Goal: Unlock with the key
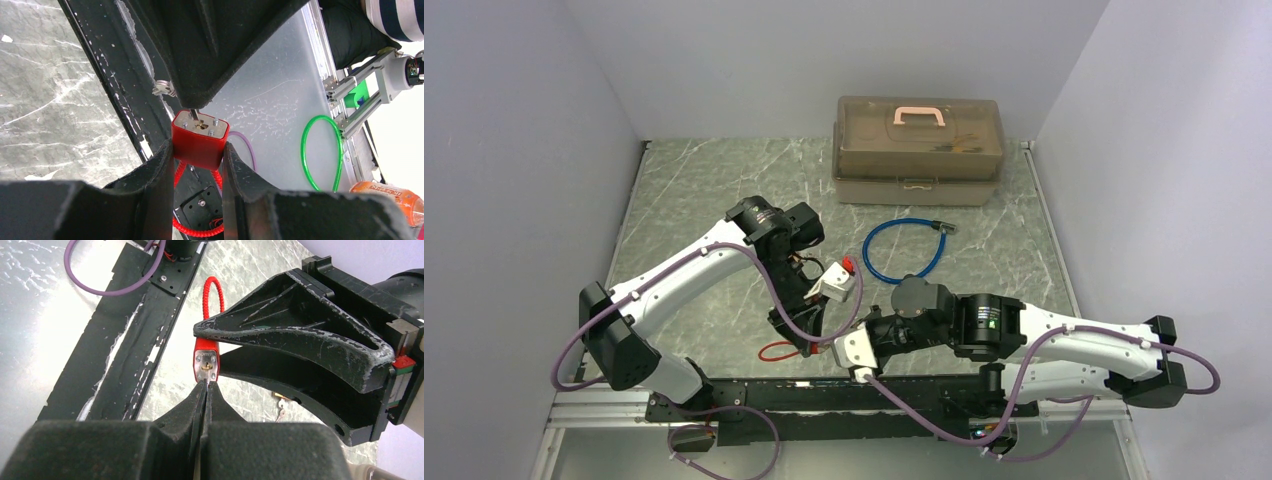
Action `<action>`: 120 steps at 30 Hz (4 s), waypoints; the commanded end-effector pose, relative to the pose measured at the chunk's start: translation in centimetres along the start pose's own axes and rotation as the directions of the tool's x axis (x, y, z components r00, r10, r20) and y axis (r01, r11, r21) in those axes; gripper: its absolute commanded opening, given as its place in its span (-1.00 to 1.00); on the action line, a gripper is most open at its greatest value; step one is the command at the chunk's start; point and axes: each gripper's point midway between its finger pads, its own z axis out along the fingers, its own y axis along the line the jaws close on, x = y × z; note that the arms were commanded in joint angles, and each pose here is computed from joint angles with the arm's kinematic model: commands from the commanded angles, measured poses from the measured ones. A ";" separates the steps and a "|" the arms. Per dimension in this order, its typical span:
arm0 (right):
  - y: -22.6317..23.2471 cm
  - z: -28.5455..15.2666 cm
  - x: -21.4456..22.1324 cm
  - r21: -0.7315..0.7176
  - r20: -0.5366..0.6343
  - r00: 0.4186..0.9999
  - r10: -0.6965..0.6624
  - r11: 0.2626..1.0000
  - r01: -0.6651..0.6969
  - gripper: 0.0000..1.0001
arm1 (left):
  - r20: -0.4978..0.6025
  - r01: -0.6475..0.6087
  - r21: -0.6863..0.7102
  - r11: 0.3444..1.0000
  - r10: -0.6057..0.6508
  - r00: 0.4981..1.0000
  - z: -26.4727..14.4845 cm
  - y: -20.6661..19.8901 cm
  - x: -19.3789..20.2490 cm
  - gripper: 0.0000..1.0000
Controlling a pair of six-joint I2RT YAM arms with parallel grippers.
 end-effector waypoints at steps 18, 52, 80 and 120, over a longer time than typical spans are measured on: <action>-1.7 0.2 -1.5 0.052 0.017 0.999 -0.043 0.998 0.042 -1.00 | 0.040 -0.007 0.010 1.000 0.006 0.999 -0.5 -1.0 -1.6 -1.00; -0.7 0.3 0.6 0.053 -0.026 0.999 -0.031 0.998 0.032 -1.00 | 0.040 -0.002 -0.005 1.000 0.003 0.999 -0.8 -1.3 -1.8 -1.00; -1.1 0.4 -1.2 0.031 0.002 1.000 -0.031 0.999 0.030 -1.00 | -0.040 0.137 -0.065 0.989 -0.139 0.989 -0.4 1.4 -1.5 -1.00; -1.2 -0.7 -1.0 0.058 -0.021 1.000 0.006 0.998 -0.005 -1.00 | -0.017 0.050 -0.040 0.998 -0.051 0.999 -0.8 -0.4 -0.7 -1.00</action>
